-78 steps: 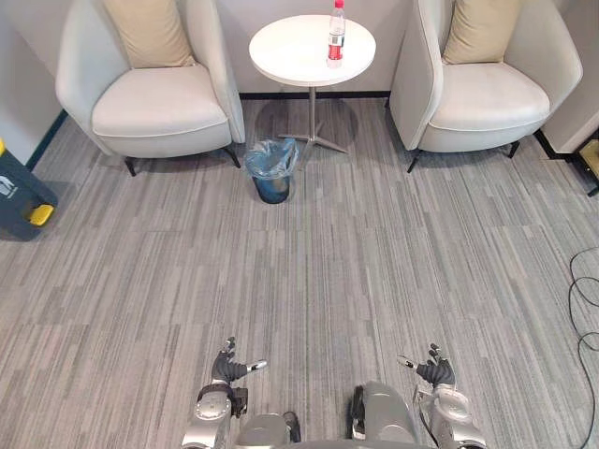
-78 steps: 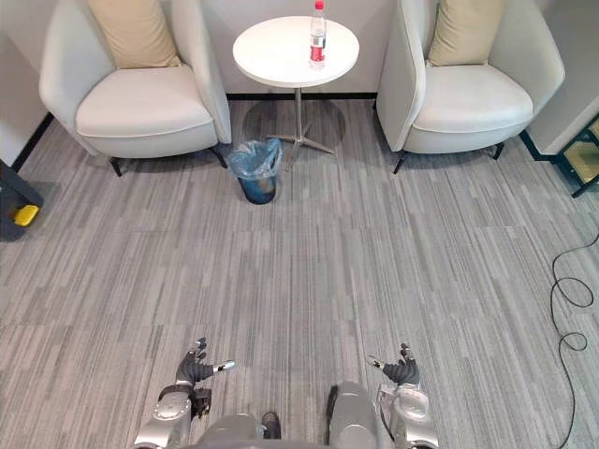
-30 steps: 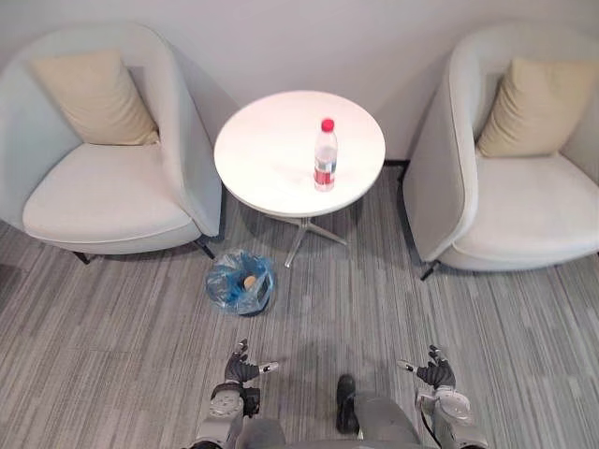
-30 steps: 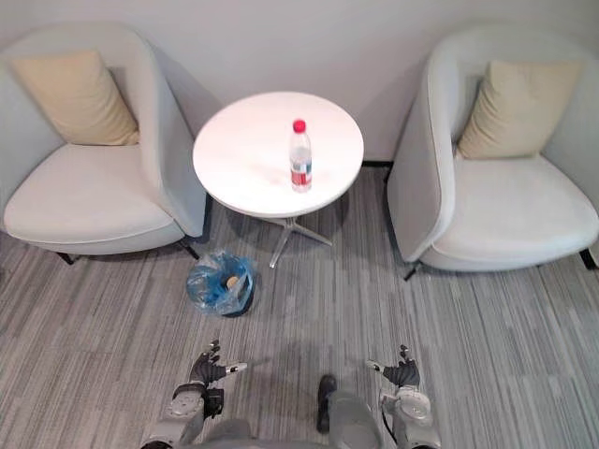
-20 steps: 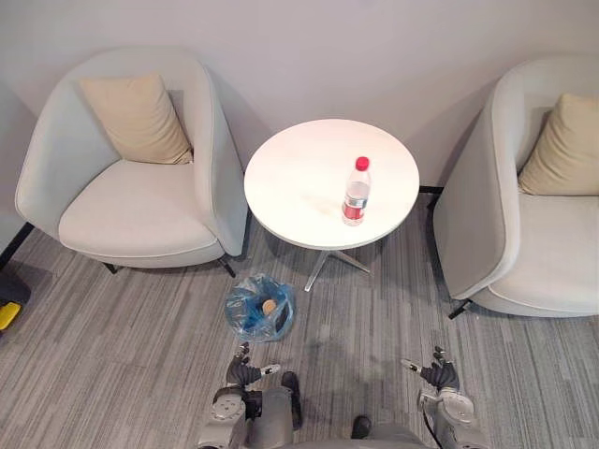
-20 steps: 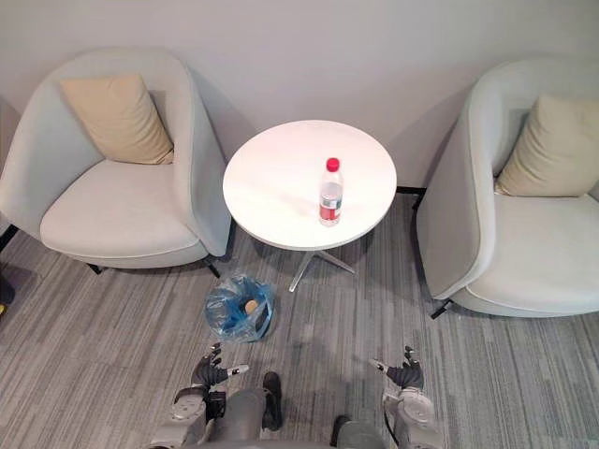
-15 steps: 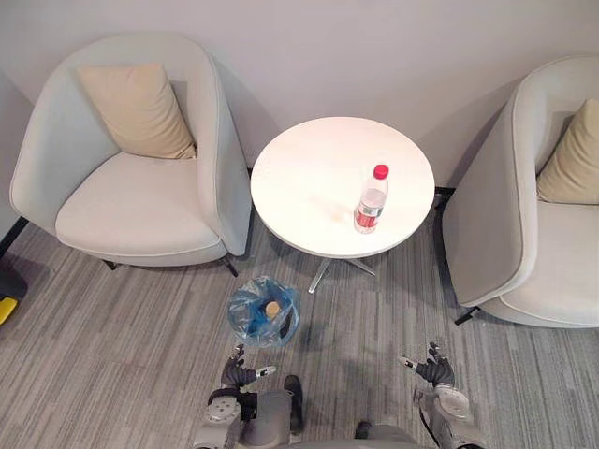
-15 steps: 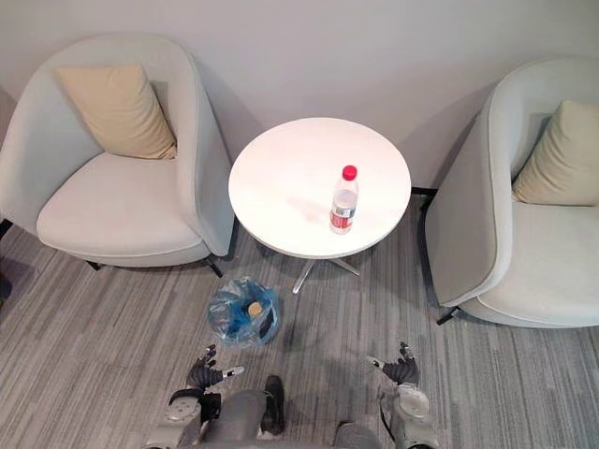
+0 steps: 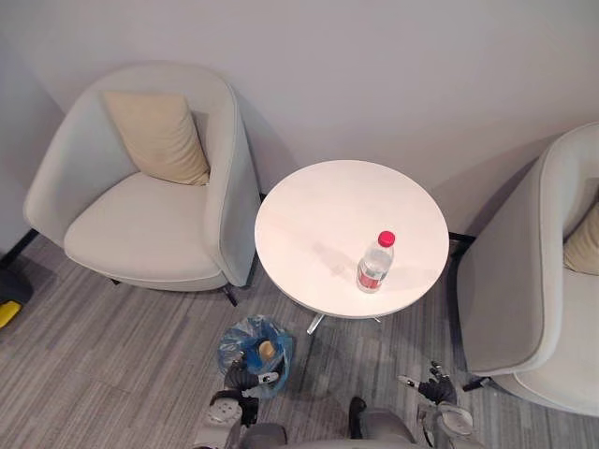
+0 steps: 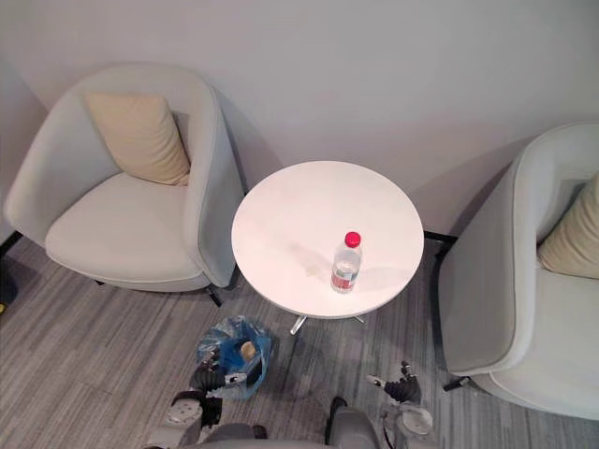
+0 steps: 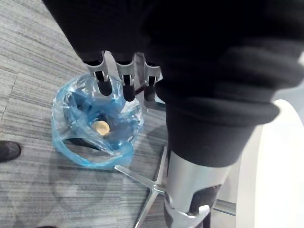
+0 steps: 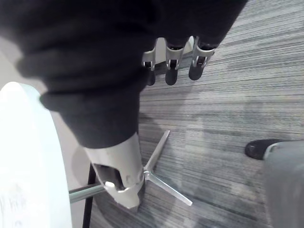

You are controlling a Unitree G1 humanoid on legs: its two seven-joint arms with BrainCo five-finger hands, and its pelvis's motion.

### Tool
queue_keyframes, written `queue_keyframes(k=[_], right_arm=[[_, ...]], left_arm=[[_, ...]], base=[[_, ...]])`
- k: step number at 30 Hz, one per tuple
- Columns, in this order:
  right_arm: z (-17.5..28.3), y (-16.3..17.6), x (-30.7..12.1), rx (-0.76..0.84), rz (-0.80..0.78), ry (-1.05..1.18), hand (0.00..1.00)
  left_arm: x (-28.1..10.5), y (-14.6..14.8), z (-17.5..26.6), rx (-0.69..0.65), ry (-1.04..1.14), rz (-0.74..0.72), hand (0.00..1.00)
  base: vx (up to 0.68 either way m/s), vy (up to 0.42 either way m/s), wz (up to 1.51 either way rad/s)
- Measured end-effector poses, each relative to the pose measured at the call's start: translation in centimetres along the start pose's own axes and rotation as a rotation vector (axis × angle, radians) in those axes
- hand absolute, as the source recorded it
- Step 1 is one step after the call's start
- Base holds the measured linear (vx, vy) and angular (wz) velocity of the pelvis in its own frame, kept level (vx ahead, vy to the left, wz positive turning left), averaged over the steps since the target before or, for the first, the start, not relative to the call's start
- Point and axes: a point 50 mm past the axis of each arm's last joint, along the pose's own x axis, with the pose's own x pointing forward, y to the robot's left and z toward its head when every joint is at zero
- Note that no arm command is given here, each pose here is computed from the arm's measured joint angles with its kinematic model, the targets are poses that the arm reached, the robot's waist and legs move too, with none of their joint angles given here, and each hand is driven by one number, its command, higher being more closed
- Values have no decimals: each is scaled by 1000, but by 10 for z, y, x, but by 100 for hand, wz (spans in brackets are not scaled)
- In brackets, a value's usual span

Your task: Gather rubbish on tea table into small bin, then transfer packed bag to large trash can.

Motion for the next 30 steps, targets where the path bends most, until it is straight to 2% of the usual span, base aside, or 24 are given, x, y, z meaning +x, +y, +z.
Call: queue_keyframes(k=[11, 16, 30], right_arm=[[-4, -2, -5, 21, -8, -10, 0], [16, -1, -7, 39, -2, -106, 0], [93, -8, -22, 53, -41, -480, 0]], left_arm=[[-2, 8, -13, -12, 53, 20, 0], [-2, 15, -15, 3, 57, 36, 0], [-6, 14, -10, -1, 10, 29, 0]], base=[[-5, -2, 2], [-24, 32, -1], [29, 0, 6]])
